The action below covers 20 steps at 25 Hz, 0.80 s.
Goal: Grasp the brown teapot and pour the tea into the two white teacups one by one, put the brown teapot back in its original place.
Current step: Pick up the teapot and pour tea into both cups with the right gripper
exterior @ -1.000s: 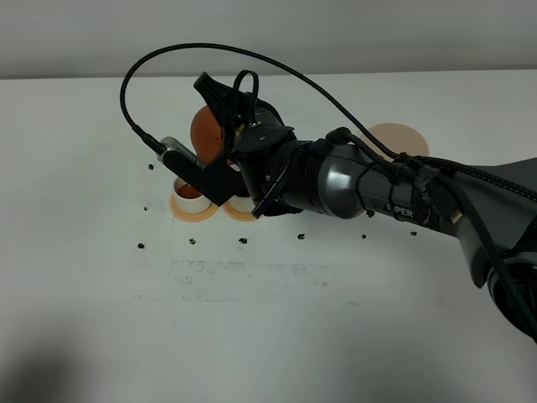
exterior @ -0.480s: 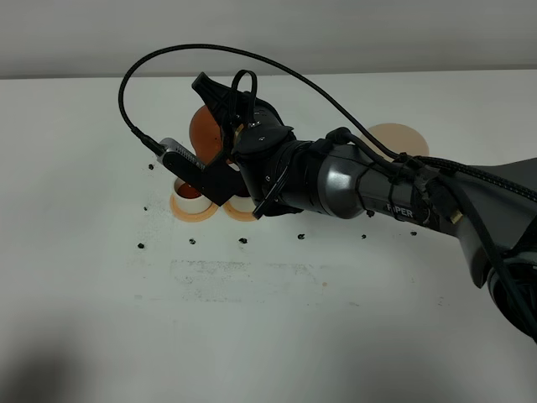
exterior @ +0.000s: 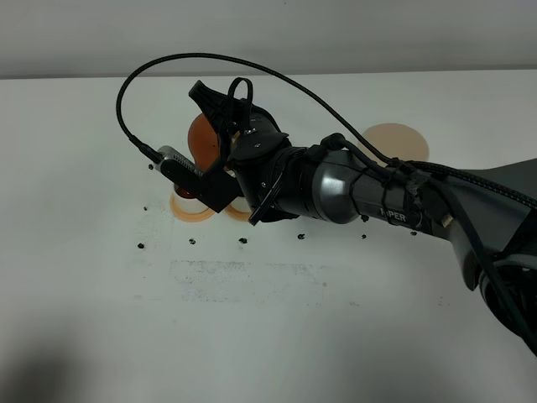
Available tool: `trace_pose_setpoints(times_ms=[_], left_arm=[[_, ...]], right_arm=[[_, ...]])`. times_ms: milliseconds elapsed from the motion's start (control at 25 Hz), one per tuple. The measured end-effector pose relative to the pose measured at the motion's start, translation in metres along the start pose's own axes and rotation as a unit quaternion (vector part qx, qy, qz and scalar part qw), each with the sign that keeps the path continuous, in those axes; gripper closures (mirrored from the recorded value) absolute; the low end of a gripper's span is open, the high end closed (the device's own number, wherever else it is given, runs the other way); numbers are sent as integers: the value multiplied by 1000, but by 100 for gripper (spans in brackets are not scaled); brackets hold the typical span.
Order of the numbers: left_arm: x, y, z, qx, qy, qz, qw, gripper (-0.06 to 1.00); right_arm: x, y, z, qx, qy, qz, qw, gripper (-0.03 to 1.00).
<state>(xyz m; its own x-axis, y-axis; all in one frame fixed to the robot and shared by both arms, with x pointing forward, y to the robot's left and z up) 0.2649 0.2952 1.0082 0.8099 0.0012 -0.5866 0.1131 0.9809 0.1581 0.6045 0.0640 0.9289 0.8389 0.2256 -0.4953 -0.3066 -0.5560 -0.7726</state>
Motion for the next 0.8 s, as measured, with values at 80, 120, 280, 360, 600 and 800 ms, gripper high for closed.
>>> trace_pose_setpoints(times_ms=[80,120,280,360,600,800], left_arm=[[0,0,0,0,0,0,1000,52],[0,0,0,0,0,0,1000,52],[0,0,0,0,0,0,1000,52],[0,0,0,0,0,0,1000,52],[0,0,0,0,0,0,1000,52],[0,0,0,0,0,0,1000,52]], right_arm=[[0,0,0,0,0,0,1000,85],[0,0,0,-1,0,-1,1000,85],[-2,-1,4,-3,-3,-2,1000,85],[-2,-1,5,-7,-4,-3,1000,85],[-2,-1,5,-23,-4,-3,1000,85],[-2,-2,4,-34,-2,-8,999,85]])
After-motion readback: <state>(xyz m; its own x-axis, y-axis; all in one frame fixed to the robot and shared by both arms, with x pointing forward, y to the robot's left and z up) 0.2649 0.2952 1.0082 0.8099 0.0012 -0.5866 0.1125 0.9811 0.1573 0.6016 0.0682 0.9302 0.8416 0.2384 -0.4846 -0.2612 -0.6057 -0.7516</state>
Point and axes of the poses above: a point on each arm's last joint axis where the gripper is mounted, x pointing out along that axis toward the gripper, y along the wrist's bending axis when the last joint is at zero, z = x × y, the point moved 4 cm from there along x, pointing out along that axis toward the gripper, and after that the axes turned 13 degrees about x, right-handed, at the moved point
